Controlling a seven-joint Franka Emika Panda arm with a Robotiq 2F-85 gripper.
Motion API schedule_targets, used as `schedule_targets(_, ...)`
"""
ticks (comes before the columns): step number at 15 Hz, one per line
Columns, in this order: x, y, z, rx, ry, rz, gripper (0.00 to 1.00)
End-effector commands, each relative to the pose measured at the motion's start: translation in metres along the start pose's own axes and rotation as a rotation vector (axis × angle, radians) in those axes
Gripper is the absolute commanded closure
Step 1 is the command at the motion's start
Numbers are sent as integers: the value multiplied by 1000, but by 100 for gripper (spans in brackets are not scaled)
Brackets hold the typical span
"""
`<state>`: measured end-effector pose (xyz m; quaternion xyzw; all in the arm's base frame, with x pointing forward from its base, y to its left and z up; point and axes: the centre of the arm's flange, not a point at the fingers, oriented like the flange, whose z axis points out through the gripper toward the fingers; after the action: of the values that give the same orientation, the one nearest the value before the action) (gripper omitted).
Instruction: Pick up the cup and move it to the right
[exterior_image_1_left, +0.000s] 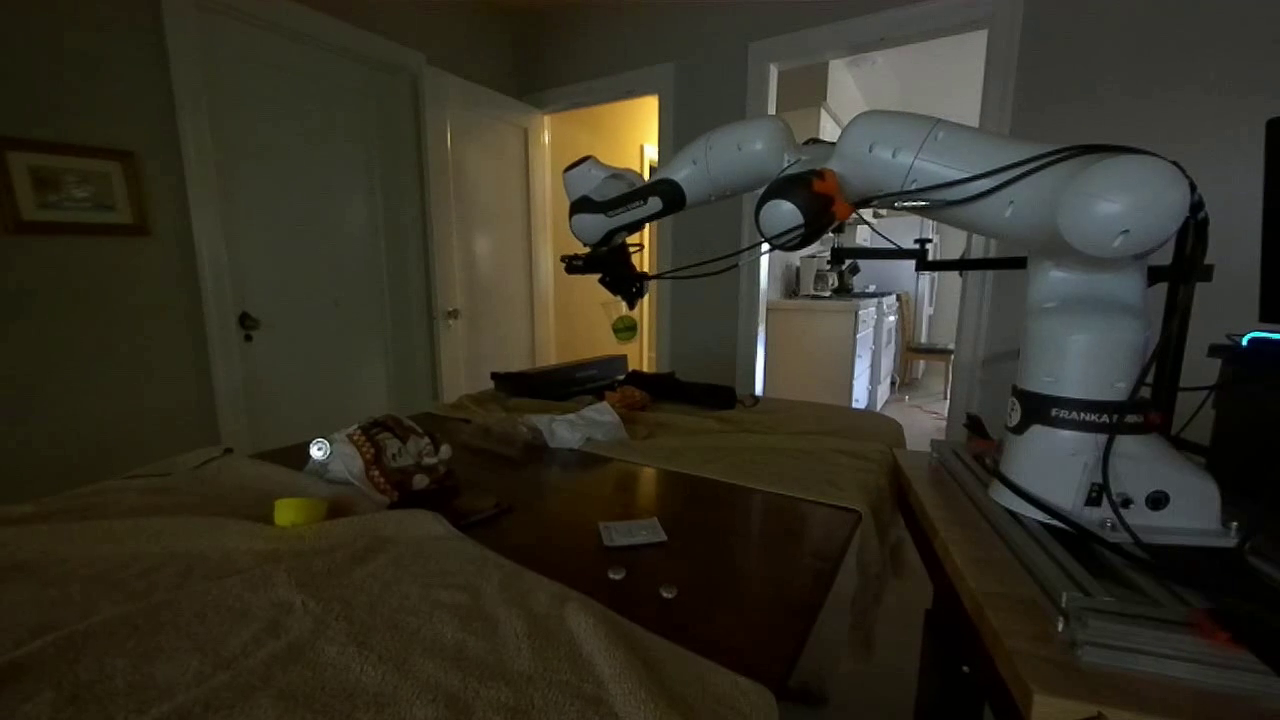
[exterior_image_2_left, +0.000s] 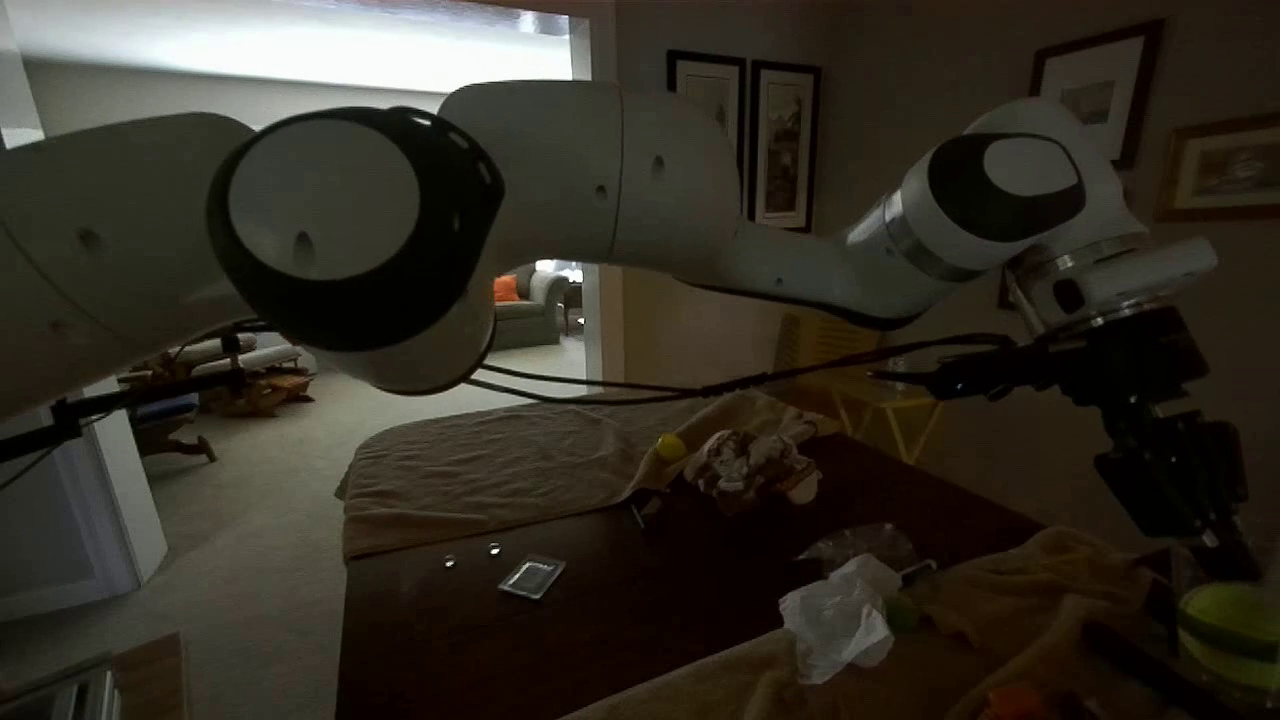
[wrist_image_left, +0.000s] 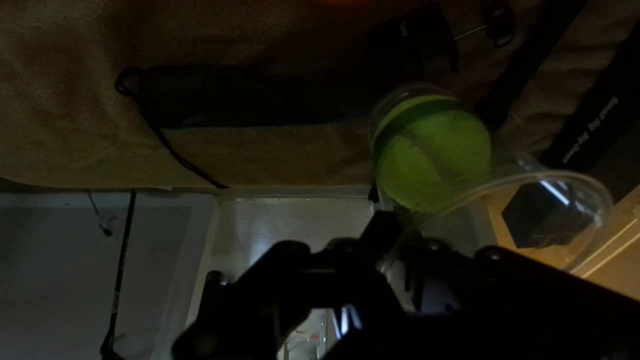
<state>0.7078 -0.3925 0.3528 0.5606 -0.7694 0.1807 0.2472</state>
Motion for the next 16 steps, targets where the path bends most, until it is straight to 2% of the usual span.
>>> schedule_targets(1,-18,-10,10,11,-21,6,98)
schedule_targets(7,-44,-19,22,132,-26,-16,98)
schedule_targets(11,-53,-24,31,186,-10,30,98)
schedule_targets(13,-58,-24,37,192,-21,72,98)
schedule_targets(16,-65,-21,48,135,-70,125,98)
